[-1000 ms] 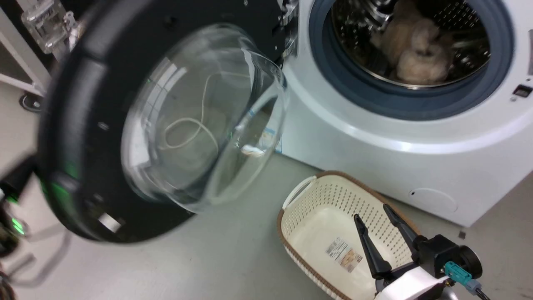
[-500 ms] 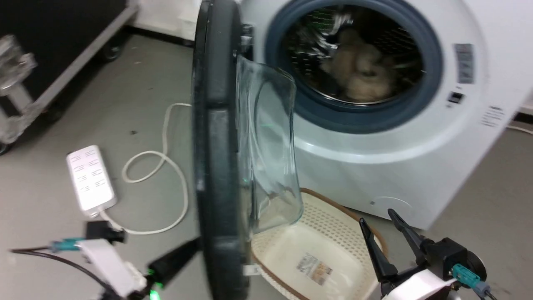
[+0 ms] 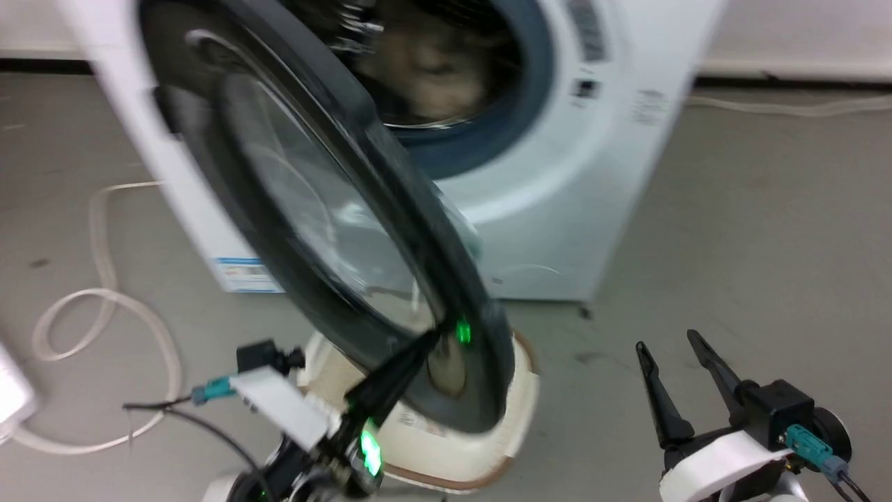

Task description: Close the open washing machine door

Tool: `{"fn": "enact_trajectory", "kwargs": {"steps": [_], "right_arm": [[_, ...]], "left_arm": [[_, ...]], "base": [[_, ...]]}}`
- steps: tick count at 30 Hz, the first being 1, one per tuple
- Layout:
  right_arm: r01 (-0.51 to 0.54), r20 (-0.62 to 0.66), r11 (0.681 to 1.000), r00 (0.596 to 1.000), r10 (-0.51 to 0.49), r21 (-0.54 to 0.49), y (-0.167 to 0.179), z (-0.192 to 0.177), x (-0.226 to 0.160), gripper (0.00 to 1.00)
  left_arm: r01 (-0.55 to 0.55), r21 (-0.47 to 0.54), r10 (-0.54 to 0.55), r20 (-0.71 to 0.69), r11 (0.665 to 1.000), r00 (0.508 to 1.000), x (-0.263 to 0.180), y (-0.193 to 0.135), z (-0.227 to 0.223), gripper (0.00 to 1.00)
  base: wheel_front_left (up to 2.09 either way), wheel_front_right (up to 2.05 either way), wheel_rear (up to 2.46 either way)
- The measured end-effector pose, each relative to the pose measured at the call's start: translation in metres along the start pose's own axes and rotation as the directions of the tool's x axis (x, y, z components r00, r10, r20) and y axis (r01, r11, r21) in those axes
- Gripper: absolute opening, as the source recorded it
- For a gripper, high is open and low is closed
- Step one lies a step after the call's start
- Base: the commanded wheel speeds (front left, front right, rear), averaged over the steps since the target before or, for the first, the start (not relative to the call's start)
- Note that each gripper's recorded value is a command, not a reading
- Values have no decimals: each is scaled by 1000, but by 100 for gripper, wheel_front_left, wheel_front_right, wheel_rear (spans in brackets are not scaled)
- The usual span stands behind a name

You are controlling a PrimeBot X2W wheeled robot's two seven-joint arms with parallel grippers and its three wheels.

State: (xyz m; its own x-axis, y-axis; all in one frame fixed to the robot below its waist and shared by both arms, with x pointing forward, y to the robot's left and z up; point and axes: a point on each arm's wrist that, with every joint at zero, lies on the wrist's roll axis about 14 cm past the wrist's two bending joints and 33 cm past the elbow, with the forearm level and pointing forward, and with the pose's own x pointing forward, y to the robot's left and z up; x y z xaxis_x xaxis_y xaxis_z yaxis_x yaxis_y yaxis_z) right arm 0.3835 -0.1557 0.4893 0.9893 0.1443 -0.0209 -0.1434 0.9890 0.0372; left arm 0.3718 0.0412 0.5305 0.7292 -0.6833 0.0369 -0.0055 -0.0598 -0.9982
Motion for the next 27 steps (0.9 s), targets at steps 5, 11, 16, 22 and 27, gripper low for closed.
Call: {"fn": "enact_trajectory", "kwargs": {"steps": [5,11,16,22,27], "right_arm": [[114,-34,993,993,-114,-5,-35,-11,-19,100],[207,-75,978,975,-207,-11,-61,-24,-39,100],[232,-90,973,968,-233,-16,-69,-30,-43,100],[178,-54,984,983,-178,2,-52,-23,-31,100],[109,-14,994,994,-109,17,-30,-14,-25,100]], "left_arm": [[31,-39,-31,3,999,1000,60,1,-1,0],[44,-78,-45,-10,996,999,130,1,-11,0],[35,-86,-30,55,996,998,161,4,-3,0],[-20,-24,23,137,1000,990,146,14,10,0],[-82,179,37,242,980,969,73,23,30,100]], "base": [[0,0,0],[0,0,0],[0,0,0],[0,0,0],[0,0,0]]}}
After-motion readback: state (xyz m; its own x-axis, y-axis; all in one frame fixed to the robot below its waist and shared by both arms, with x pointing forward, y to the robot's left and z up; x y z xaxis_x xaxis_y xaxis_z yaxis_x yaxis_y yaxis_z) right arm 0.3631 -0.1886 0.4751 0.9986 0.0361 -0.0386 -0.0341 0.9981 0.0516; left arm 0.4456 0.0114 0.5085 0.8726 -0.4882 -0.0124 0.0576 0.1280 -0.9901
